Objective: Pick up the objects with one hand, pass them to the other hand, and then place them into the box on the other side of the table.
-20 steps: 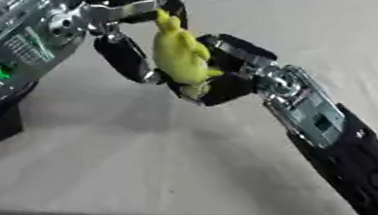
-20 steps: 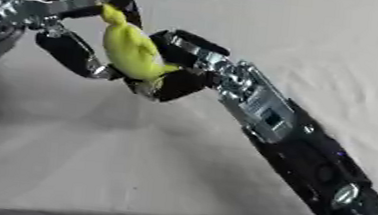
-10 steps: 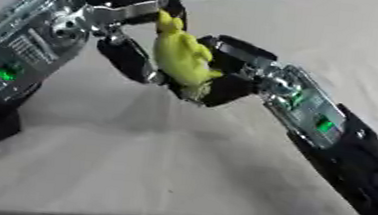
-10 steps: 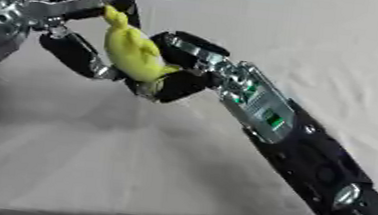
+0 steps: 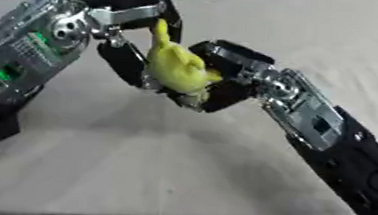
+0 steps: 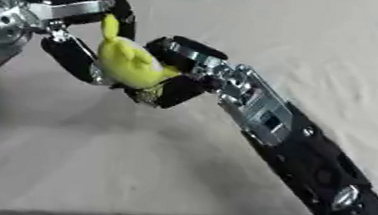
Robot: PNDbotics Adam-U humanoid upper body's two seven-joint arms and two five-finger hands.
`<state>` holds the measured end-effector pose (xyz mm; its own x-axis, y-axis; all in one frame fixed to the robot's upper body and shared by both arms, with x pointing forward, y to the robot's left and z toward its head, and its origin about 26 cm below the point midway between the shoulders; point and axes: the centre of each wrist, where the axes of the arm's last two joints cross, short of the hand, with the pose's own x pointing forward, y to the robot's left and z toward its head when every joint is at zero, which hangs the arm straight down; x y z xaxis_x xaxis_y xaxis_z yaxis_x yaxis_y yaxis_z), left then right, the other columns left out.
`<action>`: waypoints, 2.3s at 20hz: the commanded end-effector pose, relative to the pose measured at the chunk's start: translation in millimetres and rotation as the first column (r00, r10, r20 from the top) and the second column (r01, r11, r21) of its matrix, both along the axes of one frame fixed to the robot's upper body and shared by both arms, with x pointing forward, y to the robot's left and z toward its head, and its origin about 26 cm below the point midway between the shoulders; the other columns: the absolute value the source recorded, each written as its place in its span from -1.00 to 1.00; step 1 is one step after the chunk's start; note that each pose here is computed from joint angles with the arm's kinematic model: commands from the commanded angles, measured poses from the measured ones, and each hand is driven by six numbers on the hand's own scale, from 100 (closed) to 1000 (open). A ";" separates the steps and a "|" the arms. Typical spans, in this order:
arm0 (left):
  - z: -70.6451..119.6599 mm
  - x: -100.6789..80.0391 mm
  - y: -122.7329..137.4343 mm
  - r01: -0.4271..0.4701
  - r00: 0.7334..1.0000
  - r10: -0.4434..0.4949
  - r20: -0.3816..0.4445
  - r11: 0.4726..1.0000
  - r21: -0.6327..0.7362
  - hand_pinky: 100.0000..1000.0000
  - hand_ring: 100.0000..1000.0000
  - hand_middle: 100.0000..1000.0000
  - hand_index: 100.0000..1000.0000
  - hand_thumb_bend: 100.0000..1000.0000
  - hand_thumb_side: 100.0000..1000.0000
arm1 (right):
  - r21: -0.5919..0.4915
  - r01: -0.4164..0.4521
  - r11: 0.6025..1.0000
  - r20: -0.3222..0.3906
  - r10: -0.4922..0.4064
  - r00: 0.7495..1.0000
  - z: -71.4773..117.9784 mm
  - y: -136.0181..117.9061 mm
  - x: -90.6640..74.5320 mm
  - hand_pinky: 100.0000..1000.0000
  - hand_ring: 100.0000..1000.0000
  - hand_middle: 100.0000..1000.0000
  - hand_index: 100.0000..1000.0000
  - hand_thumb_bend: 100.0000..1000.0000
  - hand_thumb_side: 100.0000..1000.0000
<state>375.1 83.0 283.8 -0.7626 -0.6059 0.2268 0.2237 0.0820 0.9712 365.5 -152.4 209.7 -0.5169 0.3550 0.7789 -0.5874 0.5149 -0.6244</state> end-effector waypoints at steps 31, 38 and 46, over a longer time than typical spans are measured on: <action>3.5 0.0 19.1 -0.058 0.994 0.034 -0.103 0.969 -0.239 0.35 -0.35 -0.66 -0.60 0.18 -1.00 | -0.133 0.032 0.991 0.082 -0.021 0.996 13.2 -4.9 -7.2 0.46 0.35 0.04 0.36 0.07 -0.79; 16.2 -13.2 29.9 -0.002 1.000 -0.006 -0.027 0.963 -0.269 0.36 -0.35 -0.66 -0.59 0.18 -1.00 | -0.191 0.070 0.979 0.049 -0.062 0.997 7.7 -11.5 -1.5 0.49 0.46 0.26 0.60 0.03 -0.52; 21.0 -18.6 50.7 -0.039 0.999 0.043 0.007 0.957 -0.286 0.35 -0.34 -0.65 -0.58 0.20 -1.00 | -0.183 0.098 0.978 0.056 -0.090 0.994 9.0 -16.5 -1.5 0.50 0.48 0.31 0.61 0.04 -0.51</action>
<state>359.2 123.9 290.6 -0.7351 -0.5392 0.4110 0.2471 0.3514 0.9030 364.5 -164.2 209.3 -0.4935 0.5295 0.6900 -0.5391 0.4364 -0.7204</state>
